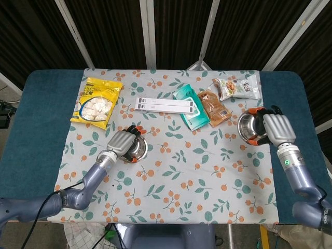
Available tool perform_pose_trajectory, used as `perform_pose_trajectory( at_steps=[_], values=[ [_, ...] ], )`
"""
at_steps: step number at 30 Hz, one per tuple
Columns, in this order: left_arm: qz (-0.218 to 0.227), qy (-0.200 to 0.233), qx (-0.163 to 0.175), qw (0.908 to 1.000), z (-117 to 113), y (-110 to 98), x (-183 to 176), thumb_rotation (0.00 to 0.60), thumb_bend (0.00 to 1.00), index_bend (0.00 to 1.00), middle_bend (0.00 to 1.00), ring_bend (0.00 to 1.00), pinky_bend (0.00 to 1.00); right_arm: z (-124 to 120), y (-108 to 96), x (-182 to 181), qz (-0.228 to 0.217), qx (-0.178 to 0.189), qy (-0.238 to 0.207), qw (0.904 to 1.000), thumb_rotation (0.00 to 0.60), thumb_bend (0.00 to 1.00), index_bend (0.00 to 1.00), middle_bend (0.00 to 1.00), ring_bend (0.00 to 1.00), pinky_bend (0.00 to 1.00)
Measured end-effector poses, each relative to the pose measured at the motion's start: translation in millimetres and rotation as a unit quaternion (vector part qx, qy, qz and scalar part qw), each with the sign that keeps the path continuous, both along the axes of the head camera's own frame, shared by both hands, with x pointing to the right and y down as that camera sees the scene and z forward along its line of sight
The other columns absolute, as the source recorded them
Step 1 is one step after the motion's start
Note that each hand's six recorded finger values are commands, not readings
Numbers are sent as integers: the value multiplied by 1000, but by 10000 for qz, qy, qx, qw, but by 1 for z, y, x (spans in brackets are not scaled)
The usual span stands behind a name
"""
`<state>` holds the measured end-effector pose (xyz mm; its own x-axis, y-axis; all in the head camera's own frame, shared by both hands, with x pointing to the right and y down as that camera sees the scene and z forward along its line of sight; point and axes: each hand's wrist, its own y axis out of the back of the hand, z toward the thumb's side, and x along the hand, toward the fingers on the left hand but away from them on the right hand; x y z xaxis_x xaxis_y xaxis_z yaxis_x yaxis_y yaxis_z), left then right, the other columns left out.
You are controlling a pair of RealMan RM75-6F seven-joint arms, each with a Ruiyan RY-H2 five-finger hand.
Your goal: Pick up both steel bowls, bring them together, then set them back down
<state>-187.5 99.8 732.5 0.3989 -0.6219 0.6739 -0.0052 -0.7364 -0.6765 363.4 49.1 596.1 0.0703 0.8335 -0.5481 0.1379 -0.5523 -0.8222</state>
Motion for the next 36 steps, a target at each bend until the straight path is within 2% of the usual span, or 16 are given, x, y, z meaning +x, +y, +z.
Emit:
perform_pose_trajectory(
  at_steps=[9, 15, 17, 23, 28, 32, 36],
  values=[
    [18, -159, -88, 9998, 6, 2, 1, 600, 0, 166, 74, 64, 282, 2, 1, 2, -7, -12, 64, 10000, 600, 91, 360, 328, 377, 87],
    [41, -175, -227, 9996, 6, 4, 1, 600, 0, 168, 37, 20, 241, 6, 1, 3, 15, -37, 103, 9999, 600, 92, 361, 327, 377, 87],
    [54, -201, -301, 9993, 5, 5, 0, 600, 0, 176, 72, 30, 242, 7, 1, 3, 22, -47, 106, 9999, 600, 92, 362, 328, 377, 87],
    [111, -346, -327, 9988, -2, 3, -4, 600, 0, 271, 262, 172, 330, 10, 1, 4, 51, -61, 101, 9999, 600, 92, 362, 327, 377, 87],
    [100, -431, -115, 9990, -6, -1, -6, 600, 0, 358, 310, 178, 329, 9, 0, 4, 63, -36, 91, 9999, 600, 91, 362, 327, 377, 87],
    [75, -417, -79, 9991, -7, -1, -6, 600, 0, 440, 367, 180, 328, 8, 0, 4, 67, -13, 86, 9999, 600, 105, 362, 327, 377, 87],
    [33, -367, 13, 9993, -10, -3, -6, 600, 0, 473, 391, 193, 332, 8, -1, 4, 75, 11, 74, 9999, 600, 124, 362, 327, 377, 87]
  ],
)
